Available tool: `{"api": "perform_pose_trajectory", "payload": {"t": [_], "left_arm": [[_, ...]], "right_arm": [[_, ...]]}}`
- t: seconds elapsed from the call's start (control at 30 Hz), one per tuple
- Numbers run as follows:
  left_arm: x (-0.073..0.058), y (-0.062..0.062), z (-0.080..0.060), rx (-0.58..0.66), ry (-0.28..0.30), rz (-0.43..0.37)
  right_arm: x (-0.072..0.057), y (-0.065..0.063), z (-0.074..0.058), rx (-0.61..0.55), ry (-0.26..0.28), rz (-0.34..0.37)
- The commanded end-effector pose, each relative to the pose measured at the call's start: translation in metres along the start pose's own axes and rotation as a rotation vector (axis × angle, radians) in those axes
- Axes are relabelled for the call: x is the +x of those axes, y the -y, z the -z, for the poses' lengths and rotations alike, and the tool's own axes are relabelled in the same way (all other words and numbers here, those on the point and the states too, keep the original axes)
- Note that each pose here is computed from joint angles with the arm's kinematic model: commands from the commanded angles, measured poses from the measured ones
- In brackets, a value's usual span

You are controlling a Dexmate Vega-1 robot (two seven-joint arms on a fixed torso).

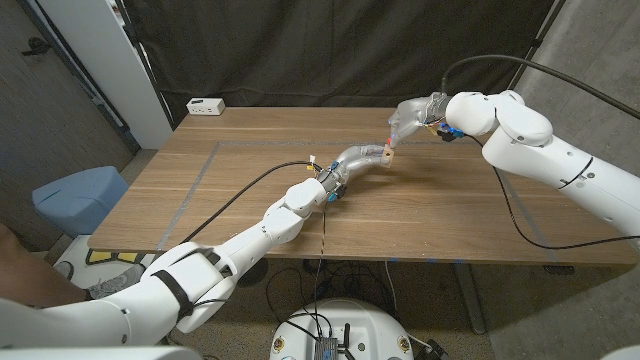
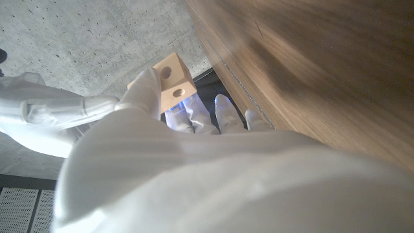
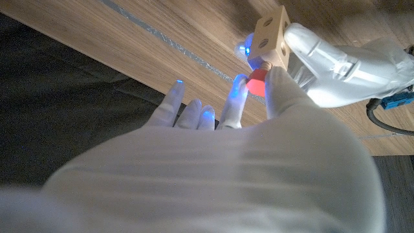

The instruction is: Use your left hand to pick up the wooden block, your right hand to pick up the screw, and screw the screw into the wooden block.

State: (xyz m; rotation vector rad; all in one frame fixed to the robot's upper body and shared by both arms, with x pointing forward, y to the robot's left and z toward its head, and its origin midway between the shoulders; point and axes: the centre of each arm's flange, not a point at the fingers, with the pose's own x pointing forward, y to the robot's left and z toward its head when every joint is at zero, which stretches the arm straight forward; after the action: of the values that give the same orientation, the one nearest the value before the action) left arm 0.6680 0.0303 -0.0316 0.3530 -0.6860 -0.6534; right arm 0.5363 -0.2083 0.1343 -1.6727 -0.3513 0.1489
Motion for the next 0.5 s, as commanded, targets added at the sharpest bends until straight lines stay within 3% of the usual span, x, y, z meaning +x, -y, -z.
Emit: {"api": "perform_pose_trajectory", "payload": {"t": [0.03, 0.5], "left_arm": [[-0.0013, 0.001, 0.0, 0.001, -0.003, 0.001], [-0.0029, 0.0024, -0.0008, 0.003, -0.002, 0.003]], "right_arm": [[-0.0042, -0.0026, -0.0018, -0.003, -0.007, 0.012], [-0.005, -0.0062, -0.0023, 0.0, -0.013, 0.012]]}}
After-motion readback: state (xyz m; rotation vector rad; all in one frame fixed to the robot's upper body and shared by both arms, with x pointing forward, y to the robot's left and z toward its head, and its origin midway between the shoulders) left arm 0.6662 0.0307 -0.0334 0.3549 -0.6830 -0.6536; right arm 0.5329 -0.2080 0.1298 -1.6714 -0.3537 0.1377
